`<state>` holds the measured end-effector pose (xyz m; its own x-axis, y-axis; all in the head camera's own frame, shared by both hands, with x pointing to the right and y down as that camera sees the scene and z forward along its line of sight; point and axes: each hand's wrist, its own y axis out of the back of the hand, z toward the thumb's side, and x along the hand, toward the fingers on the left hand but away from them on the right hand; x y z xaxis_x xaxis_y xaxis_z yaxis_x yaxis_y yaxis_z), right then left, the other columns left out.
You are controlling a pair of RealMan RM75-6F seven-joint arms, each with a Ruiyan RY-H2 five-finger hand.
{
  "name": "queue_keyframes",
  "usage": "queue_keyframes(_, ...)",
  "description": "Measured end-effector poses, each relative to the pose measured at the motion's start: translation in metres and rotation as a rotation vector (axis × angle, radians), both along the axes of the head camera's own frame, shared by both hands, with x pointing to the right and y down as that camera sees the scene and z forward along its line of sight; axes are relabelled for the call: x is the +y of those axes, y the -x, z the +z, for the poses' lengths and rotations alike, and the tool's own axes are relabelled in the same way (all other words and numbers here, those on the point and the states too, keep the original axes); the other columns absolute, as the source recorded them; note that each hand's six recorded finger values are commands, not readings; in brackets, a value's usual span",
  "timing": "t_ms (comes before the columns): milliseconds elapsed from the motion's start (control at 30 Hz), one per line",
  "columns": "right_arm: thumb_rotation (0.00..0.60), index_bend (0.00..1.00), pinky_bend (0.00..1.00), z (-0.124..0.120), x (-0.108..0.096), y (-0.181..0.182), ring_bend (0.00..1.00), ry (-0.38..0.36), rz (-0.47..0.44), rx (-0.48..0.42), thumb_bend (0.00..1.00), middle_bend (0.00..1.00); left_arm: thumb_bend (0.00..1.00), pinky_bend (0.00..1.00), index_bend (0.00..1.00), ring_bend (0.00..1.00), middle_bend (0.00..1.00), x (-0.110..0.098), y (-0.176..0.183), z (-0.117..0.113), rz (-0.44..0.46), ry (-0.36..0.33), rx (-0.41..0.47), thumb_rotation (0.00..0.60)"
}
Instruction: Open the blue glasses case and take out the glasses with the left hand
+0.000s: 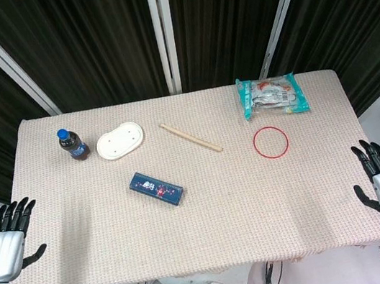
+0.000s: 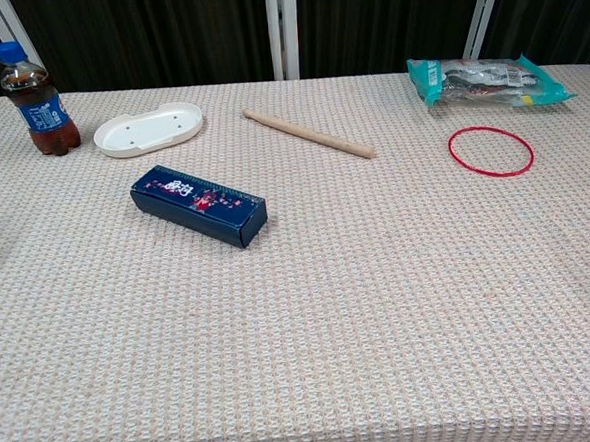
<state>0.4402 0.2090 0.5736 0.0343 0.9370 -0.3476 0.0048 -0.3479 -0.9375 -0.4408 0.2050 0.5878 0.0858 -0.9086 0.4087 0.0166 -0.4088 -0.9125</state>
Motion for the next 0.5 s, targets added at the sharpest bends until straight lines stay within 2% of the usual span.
queue_keyframes(233, 0.6, 0.0, 0.0, 0.002, 0.001, 0.0, 0.0, 0.0, 0.001, -0.008, 0.31, 0.0, 0.17, 0.02, 0.05, 0.0, 0.03, -0.001, -0.004, 0.001, 0.013, 0.006, 0.002, 0.6)
queue_keyframes(500, 0.6, 0.0, 0.0, 0.001, 0.002, -0.001, 0.0, -0.013, 0.006, -0.016, 0.32, 0.0, 0.18, 0.02, 0.05, 0.0, 0.03, -0.012, -0.018, 0.0, 0.066, 0.002, 0.013, 0.6)
